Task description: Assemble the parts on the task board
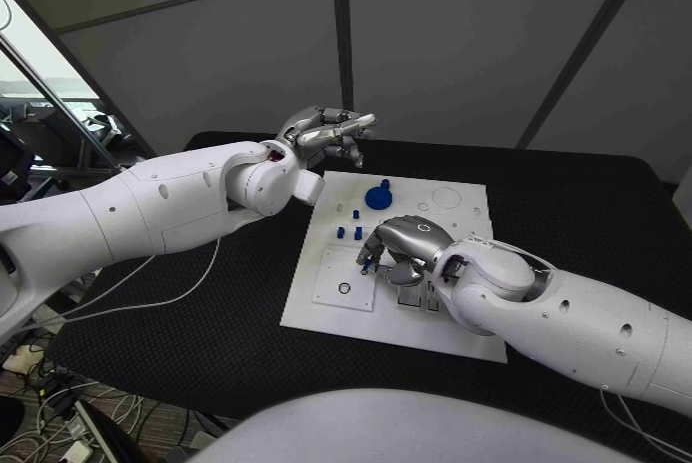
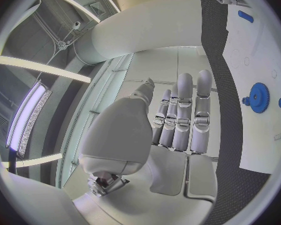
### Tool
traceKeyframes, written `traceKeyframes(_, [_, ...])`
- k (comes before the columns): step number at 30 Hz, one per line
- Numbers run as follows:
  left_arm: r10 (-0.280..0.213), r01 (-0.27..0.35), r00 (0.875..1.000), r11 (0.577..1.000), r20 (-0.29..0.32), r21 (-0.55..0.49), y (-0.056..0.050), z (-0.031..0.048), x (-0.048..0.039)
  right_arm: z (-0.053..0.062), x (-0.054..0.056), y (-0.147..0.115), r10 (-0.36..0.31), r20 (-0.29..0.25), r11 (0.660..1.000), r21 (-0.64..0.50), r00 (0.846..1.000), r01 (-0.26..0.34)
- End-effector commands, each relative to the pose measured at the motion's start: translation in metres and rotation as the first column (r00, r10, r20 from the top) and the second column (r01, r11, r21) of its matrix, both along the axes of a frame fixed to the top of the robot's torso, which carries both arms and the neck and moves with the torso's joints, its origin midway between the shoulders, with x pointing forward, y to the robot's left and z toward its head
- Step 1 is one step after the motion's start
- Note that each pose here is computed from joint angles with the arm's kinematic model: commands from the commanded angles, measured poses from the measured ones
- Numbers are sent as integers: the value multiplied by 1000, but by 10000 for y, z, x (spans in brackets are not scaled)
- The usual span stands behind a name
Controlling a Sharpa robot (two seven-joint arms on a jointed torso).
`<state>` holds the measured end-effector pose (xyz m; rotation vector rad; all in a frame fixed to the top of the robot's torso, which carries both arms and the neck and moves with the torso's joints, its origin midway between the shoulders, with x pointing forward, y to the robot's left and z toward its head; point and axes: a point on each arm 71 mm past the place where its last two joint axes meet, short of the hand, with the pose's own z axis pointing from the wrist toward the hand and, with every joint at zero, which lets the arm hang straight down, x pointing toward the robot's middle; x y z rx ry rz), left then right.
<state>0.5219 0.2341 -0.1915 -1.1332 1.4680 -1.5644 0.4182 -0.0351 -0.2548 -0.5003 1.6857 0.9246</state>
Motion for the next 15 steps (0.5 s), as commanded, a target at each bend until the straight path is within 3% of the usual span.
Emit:
traceKeyframes(1, [-2,2,1000,1000,1,-9,-9,15,5,-9,-11,18,17,-10,1000,-8,1000,-17])
traceKeyframes(15, [-8,8,1000,1000,-3,-10,-21,10,8,-45,-5,38,18,-20,1000,-21,1000,-19])
